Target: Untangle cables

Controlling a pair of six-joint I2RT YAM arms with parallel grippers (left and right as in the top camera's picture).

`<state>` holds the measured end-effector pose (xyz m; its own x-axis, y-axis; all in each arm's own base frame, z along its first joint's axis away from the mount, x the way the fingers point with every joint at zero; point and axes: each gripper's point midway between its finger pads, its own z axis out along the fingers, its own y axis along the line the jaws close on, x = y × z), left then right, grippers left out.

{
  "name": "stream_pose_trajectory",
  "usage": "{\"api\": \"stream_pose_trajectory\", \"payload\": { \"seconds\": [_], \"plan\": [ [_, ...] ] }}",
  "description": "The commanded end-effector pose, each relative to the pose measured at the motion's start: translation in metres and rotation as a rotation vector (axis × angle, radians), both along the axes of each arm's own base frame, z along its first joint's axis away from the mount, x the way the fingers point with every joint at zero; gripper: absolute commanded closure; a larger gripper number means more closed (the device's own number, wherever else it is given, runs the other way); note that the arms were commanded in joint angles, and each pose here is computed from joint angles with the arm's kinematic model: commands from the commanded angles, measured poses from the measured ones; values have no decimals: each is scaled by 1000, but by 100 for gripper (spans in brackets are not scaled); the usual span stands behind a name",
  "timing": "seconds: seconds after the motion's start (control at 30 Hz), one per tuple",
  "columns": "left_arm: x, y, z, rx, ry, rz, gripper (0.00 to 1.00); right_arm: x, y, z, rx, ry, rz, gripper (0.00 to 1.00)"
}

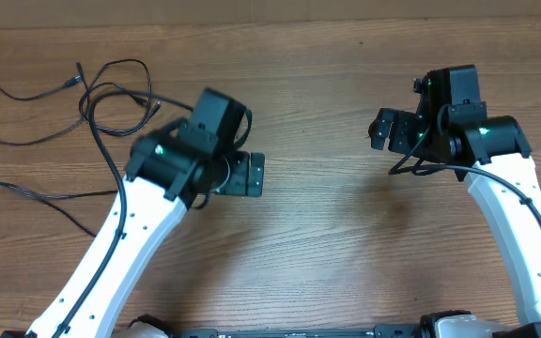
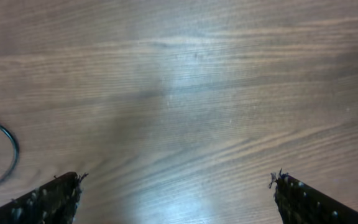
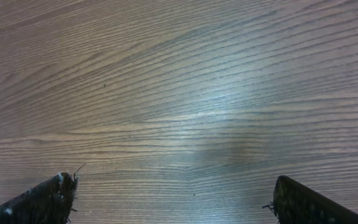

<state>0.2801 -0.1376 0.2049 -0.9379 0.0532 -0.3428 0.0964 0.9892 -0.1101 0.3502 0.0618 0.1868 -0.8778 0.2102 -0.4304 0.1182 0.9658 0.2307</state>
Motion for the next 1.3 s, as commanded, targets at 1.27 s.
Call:
{"api": "stream_pose_trajectory", "payload": {
  "seconds": [1.27],
  "plan": [
    [-4,-1,-22,-16,46,75,0,4,-3,16,-7,-51,-7,0]
  ]
}}
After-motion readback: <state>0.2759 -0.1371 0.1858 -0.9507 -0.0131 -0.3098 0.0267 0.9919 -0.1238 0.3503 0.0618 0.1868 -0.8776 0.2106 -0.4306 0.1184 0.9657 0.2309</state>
